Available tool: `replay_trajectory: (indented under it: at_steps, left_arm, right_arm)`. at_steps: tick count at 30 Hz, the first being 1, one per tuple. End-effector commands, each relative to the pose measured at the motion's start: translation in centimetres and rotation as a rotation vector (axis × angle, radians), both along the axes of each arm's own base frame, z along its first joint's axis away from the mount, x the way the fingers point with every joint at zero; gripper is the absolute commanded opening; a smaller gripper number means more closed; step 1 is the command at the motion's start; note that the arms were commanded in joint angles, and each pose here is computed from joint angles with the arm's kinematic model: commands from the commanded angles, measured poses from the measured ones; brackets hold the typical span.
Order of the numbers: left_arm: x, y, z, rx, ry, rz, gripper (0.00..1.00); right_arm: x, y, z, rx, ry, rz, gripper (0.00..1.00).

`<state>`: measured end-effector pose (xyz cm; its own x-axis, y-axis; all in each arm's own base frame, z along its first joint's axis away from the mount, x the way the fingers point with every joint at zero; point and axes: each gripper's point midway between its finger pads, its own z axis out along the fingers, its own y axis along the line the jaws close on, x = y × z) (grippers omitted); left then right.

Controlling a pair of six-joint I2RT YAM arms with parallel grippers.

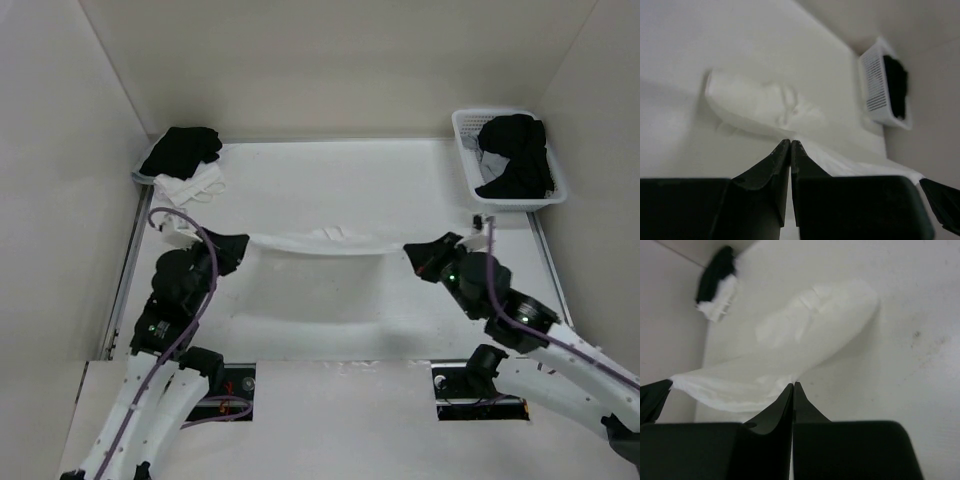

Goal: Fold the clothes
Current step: Flatten the tank top out

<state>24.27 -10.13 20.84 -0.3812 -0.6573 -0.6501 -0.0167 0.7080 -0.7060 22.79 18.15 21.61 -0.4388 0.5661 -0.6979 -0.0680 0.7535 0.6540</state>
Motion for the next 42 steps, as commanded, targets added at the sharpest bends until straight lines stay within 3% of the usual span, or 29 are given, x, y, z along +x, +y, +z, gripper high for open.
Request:
replay_trajectory:
  at_steps: [1,6,12,19,25,29,37,40,42]
  left_arm:
    - [-0.9,1.5,12.3,-0.021,-0.299,0.045,0.04]
    - [-2.9,3.2,21.9,-0.038,-0.501,0.105,0.04]
    - [-2.9,4.5,26.2,-0.081,-0.601,0.185,0.05]
    - [4.3,2.3,21.4,-0.093,-0.473,0.182,0.05]
    - [13.8,2.2,17.1,-0.092,-0.341,0.212,0.05]
    - [18.4,3.5,17.6,-0.169,-0.312,0.201,0.05]
    - [18.9,4.3,24.9,-0.198,-0.456,0.134,0.05]
    - [18.2,4.1,25.3,-0.191,-0.492,0.121,0.05]
    - [17.5,3.7,23.3,-0.181,-0.487,0.119,0.05]
  right_arm:
    - [-1.4,-3.7,8.1,-0.077,-0.148,-0.057,0.01]
    - [-3.4,-6.2,18.7,-0.088,-0.318,-0.084,0.01]
    - [-2.9,-4.7,24.8,-0.14,-0.452,-0.061,0.01]
    - [5.3,-0.1,22.1,-0.134,-0.419,0.036,0.02]
    - [13.8,0.4,20.8,-0.093,-0.368,0.042,0.02]
    - [18.3,-0.1,22.6,-0.089,-0.365,0.031,0.02]
    - [18.5,-0.9,28.1,-0.077,-0.441,0.031,0.02]
    - [17.9,-1.1,26.7,-0.084,-0.427,0.032,0.02]
    - [17.4,-1.1,24.1,-0.091,-0.399,0.04,0.02]
